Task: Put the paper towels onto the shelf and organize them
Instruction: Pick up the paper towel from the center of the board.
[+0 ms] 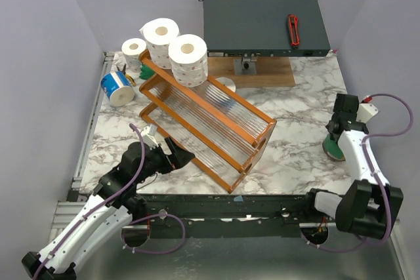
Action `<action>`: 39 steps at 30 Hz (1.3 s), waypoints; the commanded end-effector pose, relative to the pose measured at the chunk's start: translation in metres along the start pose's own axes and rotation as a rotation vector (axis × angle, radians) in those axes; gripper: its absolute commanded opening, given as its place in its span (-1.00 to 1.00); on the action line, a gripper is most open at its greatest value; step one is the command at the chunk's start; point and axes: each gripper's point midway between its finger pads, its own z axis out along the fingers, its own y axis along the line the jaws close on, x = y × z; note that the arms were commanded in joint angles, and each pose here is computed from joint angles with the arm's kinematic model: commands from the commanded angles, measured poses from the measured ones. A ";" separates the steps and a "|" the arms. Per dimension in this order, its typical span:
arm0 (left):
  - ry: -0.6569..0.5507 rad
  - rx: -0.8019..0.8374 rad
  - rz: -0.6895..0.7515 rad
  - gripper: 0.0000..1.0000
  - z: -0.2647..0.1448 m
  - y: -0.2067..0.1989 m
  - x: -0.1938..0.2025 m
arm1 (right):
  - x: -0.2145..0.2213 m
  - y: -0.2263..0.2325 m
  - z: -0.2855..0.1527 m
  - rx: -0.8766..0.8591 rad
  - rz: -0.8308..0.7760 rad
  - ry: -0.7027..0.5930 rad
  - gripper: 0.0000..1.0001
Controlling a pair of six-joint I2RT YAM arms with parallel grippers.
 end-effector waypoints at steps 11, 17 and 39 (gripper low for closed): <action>-0.045 -0.014 0.024 0.97 -0.014 -0.006 -0.013 | -0.038 0.010 -0.087 -0.230 0.081 -0.133 -0.35; -0.067 -0.013 0.038 0.97 -0.022 -0.015 -0.023 | -0.070 0.012 -0.137 -0.342 0.139 -0.204 -0.35; -0.176 -0.137 0.079 0.97 -0.046 0.006 -0.041 | -0.178 0.085 -0.358 -1.138 0.158 -0.287 -0.38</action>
